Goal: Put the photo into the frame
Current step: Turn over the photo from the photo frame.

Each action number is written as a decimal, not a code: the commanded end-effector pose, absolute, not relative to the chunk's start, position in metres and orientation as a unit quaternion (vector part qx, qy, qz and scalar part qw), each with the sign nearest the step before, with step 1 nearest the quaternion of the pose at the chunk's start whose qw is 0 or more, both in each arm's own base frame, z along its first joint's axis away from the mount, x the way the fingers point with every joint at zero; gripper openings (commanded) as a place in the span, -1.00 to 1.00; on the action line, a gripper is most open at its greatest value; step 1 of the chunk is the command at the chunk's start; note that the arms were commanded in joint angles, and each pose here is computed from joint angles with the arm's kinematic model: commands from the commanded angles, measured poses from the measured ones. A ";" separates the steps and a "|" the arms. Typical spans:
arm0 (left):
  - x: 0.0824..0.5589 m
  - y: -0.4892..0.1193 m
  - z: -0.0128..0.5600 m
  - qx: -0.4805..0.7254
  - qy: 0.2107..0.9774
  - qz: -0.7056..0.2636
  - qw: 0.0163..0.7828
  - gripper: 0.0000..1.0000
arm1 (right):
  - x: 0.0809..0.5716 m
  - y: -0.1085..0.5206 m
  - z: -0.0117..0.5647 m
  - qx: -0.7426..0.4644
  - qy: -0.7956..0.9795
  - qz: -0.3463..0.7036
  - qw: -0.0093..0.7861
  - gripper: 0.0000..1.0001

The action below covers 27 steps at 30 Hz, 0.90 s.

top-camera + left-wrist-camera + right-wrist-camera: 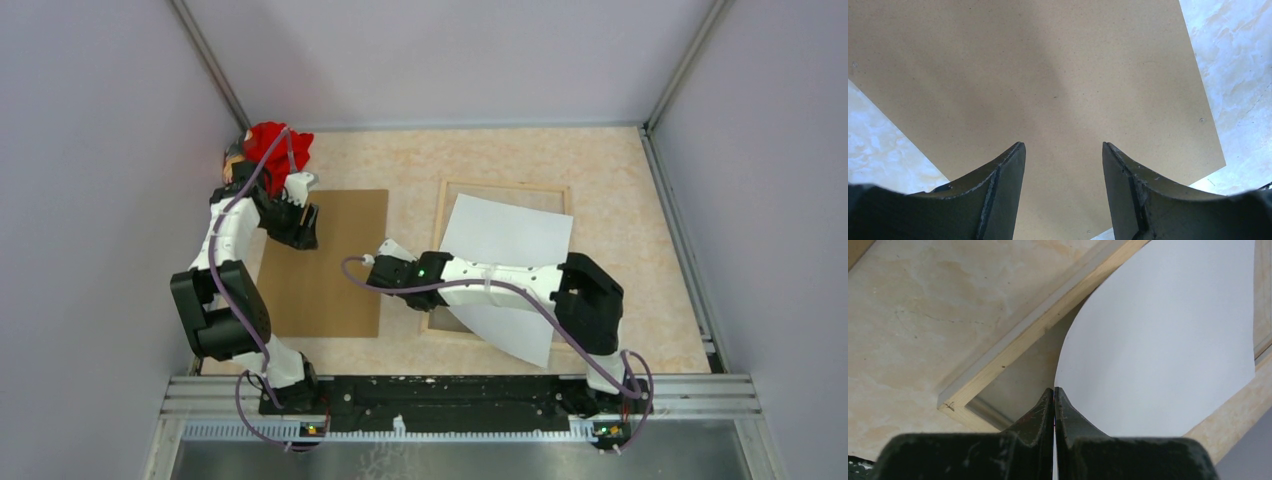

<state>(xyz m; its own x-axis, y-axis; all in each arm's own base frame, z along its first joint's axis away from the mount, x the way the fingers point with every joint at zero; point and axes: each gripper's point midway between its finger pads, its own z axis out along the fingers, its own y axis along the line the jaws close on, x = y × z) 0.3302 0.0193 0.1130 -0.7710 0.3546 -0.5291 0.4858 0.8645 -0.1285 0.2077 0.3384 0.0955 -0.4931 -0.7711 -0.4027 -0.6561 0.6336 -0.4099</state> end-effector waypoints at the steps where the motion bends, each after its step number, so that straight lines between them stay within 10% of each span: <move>1: 0.333 0.018 0.117 0.232 0.927 -0.127 0.265 0.29 | 0.207 0.358 0.104 -0.431 0.844 -0.059 0.315 -1.00; 27: 0.329 0.018 0.112 0.228 0.931 -0.126 0.257 0.25 | 0.187 0.335 0.132 -0.481 0.798 -0.029 0.362 -1.00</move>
